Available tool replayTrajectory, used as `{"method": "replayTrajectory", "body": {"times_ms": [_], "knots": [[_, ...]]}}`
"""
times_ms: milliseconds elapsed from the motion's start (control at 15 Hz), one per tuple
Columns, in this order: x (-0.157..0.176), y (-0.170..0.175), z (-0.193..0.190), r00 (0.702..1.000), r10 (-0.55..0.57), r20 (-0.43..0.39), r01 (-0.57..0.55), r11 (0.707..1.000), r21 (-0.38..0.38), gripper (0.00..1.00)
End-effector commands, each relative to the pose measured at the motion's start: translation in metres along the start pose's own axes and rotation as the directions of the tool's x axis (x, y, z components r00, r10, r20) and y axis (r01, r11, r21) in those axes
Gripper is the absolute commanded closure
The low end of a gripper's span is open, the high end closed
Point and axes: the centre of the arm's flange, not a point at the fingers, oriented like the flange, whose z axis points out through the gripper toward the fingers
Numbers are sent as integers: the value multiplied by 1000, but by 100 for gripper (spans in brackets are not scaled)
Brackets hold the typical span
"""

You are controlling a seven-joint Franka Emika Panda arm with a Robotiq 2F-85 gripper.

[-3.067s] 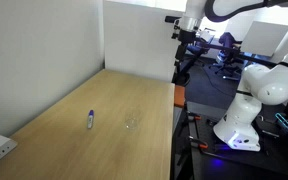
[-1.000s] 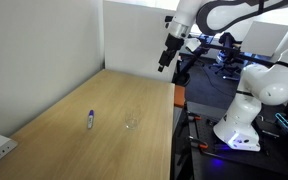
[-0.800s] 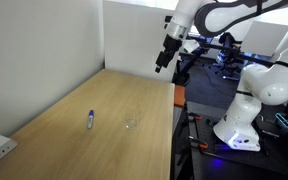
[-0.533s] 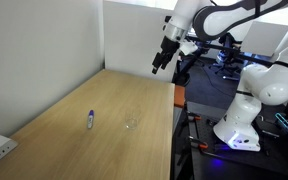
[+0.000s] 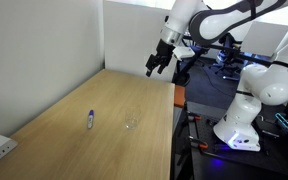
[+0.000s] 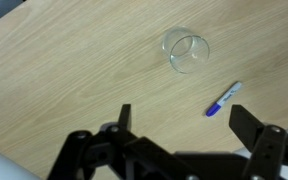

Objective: Take the marker from the table and place it in the glass cup

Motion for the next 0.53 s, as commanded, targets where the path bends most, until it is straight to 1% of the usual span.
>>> {"method": "replayTrajectory", "body": {"times_ms": [0,200,333,400,467], "knots": [[9,-22,12,999,55,-4,-54,998,43,0],[14,-34,22,997,71,1,-71,996,56,0],[16,-40,28,998,58,17,-59,996,70,0],[7,-25,21,999,43,8,-43,998,38,0],[7,-27,24,999,41,15,-42,998,37,0]]}}
